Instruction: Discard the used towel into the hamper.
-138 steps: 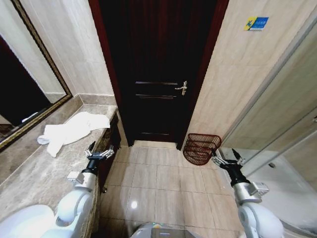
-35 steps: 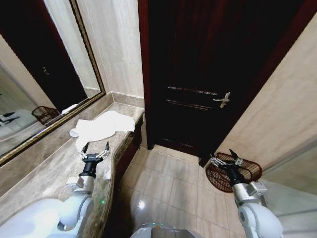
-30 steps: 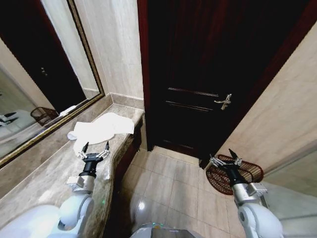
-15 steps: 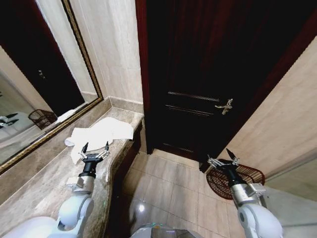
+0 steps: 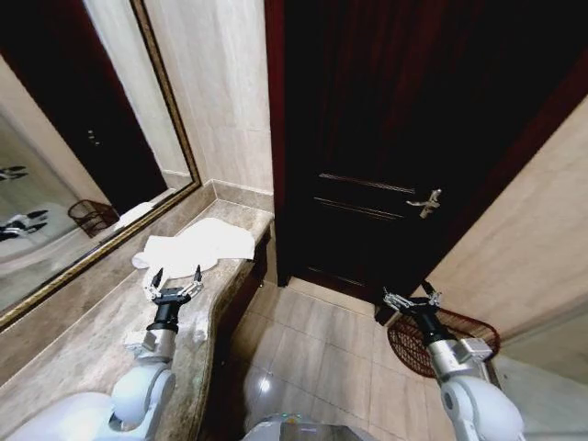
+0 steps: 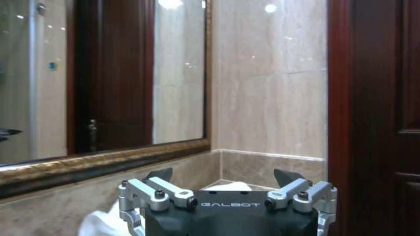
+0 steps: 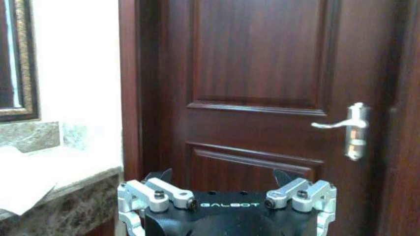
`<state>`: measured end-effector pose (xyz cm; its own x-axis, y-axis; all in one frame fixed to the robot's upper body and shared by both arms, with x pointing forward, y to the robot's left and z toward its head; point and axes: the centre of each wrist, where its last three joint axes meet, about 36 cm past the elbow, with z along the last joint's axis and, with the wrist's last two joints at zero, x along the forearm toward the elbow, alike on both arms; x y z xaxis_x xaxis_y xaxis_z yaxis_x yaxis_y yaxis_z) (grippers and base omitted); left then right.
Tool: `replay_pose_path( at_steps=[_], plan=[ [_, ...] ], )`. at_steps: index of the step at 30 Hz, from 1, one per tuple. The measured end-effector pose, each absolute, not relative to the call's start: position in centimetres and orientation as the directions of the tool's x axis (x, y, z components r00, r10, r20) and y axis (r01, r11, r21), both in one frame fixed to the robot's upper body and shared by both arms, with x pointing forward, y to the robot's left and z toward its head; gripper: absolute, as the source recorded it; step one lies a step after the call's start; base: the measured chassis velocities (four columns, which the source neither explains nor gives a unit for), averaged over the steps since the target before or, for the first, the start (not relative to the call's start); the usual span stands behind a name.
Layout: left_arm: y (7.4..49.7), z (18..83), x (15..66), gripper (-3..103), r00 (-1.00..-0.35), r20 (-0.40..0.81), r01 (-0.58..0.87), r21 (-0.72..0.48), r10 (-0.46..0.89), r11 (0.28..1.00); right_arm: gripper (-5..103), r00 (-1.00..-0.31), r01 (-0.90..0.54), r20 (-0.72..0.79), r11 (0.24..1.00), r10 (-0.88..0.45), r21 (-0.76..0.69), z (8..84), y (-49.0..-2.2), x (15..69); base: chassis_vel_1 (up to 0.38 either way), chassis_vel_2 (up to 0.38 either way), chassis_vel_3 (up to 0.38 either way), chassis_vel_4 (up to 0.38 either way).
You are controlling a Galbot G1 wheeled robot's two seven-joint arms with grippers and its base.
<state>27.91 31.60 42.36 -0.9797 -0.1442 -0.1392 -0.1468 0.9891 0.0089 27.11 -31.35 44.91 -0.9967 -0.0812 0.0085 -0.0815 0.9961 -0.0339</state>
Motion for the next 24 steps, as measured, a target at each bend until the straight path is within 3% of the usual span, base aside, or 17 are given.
replay_pose_path(
  at_steps=[12, 24],
  plan=[
    [31.60, 41.92, 28.07, 100, -0.974, -0.160, -0.163, 0.016, -0.158, 0.986, 100, -0.996, -0.086, 0.016, 0.996, -0.085, -0.028, 44.38, -31.46, 27.11, -0.028, 0.098, 0.087, -0.037],
    [31.40, 41.83, 28.37, 100, -0.970, -0.167, -0.178, 0.000, -0.175, 0.984, 100, -0.995, -0.102, -0.010, 0.994, -0.103, -0.025, 44.10, -31.42, 27.08, -0.189, 0.184, 0.196, -0.189]
  ],
)
